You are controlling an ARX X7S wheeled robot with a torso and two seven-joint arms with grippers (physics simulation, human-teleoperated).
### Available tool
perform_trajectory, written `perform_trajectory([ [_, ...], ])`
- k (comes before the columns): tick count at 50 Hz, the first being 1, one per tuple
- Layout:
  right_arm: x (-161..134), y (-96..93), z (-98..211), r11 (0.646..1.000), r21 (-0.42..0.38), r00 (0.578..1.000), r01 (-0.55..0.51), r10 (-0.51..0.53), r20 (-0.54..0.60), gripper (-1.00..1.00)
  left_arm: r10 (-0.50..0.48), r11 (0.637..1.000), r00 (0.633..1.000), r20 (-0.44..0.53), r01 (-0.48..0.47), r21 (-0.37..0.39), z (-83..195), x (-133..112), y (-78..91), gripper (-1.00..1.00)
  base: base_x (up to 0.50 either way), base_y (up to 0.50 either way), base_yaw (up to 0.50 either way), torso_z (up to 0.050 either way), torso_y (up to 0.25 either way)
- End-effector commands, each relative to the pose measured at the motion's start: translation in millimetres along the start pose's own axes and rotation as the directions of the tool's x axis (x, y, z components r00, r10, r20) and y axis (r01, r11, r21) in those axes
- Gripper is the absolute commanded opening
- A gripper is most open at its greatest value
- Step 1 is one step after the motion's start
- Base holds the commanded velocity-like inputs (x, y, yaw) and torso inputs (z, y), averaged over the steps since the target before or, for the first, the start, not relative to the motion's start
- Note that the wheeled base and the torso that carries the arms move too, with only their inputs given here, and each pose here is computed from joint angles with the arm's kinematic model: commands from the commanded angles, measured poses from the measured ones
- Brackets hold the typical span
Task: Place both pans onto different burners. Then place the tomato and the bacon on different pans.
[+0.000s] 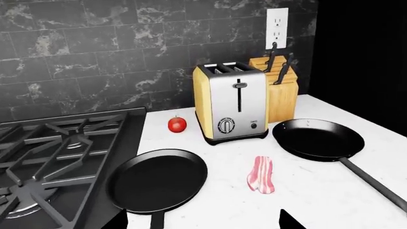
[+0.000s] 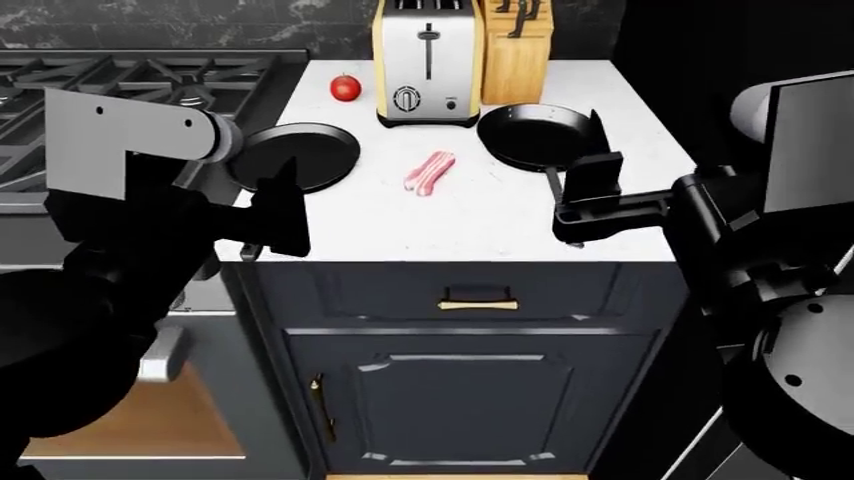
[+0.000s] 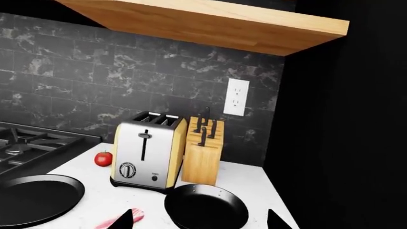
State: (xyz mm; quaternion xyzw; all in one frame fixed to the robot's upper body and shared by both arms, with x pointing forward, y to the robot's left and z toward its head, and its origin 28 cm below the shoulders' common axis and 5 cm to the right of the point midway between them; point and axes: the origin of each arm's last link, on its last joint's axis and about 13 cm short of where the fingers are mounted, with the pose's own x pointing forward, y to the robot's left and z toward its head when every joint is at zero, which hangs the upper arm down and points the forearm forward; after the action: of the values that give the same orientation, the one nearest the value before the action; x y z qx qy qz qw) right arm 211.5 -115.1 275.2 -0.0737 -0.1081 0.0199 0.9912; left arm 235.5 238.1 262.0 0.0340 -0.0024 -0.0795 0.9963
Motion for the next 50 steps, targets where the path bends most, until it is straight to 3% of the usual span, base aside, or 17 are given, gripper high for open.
perform_trajectory([
  [1,1.2,-0.1,-1.4,1.0,-0.01,1.0,0.0,0.0,-0.002,1.0,0.0,1.0,1.0,-0.005,0.0,0.0,-1.5,1.8,0.3,1.0,0.07,0.05,0.0,0.0,0.0],
  [50,5.3,-1.0,-8.3,1.0,0.004,1.0,0.004,-0.004,-0.014,1.0,-0.005,1.0,1.0,-0.013,0.005,0.003,-5.8,6.9,-0.1,1.0,0.16,0.02,0.0,0.0,0.0],
])
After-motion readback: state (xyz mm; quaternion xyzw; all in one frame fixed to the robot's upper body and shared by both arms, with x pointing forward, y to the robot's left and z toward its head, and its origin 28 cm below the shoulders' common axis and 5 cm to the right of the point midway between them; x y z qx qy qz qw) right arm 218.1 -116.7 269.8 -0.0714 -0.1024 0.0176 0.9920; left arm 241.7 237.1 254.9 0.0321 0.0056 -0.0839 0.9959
